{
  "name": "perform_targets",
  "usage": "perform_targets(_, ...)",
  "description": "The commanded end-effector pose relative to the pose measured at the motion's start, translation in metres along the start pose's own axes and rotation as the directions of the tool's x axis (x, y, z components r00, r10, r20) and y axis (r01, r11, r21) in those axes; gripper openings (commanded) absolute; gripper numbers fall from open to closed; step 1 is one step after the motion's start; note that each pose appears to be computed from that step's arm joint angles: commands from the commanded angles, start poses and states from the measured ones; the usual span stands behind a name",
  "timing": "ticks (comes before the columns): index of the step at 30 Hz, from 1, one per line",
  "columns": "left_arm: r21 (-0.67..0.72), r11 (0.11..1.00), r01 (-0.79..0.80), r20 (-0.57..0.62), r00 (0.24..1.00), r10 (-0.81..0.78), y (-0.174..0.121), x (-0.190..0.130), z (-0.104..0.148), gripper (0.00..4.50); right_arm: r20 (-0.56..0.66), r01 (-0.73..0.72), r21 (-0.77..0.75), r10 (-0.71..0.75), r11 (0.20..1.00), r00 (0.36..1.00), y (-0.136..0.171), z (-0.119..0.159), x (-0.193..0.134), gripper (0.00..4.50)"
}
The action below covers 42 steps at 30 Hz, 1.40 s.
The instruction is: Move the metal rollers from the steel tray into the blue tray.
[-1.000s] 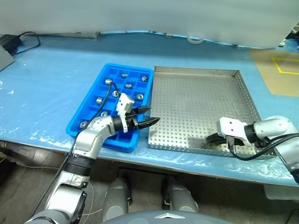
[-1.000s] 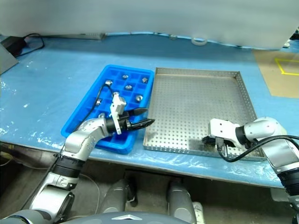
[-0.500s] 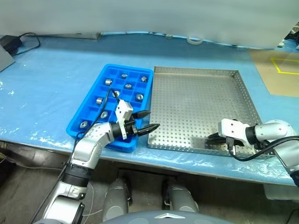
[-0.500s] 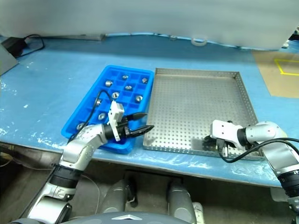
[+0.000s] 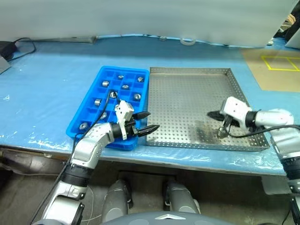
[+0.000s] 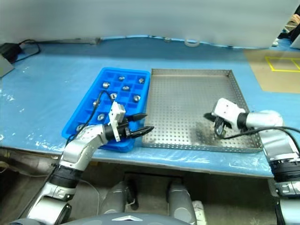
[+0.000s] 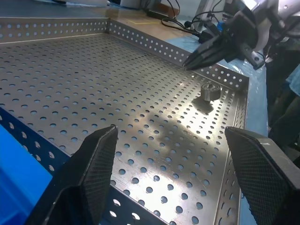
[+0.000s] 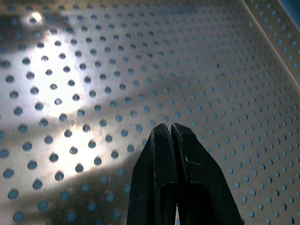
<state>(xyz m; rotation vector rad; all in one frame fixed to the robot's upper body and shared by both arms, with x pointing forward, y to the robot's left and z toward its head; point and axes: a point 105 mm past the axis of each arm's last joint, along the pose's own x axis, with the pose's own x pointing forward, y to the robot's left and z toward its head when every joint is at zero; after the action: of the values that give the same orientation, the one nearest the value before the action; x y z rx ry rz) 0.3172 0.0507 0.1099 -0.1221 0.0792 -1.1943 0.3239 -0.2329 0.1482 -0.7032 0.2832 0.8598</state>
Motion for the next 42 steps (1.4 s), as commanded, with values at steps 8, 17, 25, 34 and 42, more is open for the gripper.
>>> perform_targets(8, -0.002, 1.000, 0.019, 0.021, 1.000, -0.019, -0.001, 0.003, 0.000, 3.88, 0.013, -0.023, 0.053, 0.022, 0.998, 1.000, -0.016, 0.025, -0.031, 0.02)
perform_targets(17, 0.007, 1.000, 0.015, 0.021, 1.000, -0.015, -0.008, 0.002, 0.000, 3.88, -0.136, -0.102, 0.084, 0.113, 0.991, 0.984, 0.003, -0.009, -0.067, 1.97)
perform_targets(25, -0.001, 1.000, 0.029, 0.017, 0.999, -0.029, -0.011, 0.003, -0.001, 3.88, -0.219, -0.217, 0.209, 0.262, 0.953, 0.940, 0.045, -0.028, -0.077, 3.97)
perform_targets(34, -0.003, 1.000, 0.031, 0.011, 0.999, -0.031, -0.014, 0.000, -0.002, 3.88, -0.211, -0.168, 0.148, 0.197, 0.975, 0.957, 0.036, -0.033, -0.061, 3.97)
perform_targets(42, -0.005, 1.000, 0.020, 0.006, 1.000, -0.020, -0.016, -0.002, -0.003, 3.88, -0.318, -0.172, 0.179, 0.222, 0.969, 0.922, 0.038, -0.070, -0.069, 3.97)
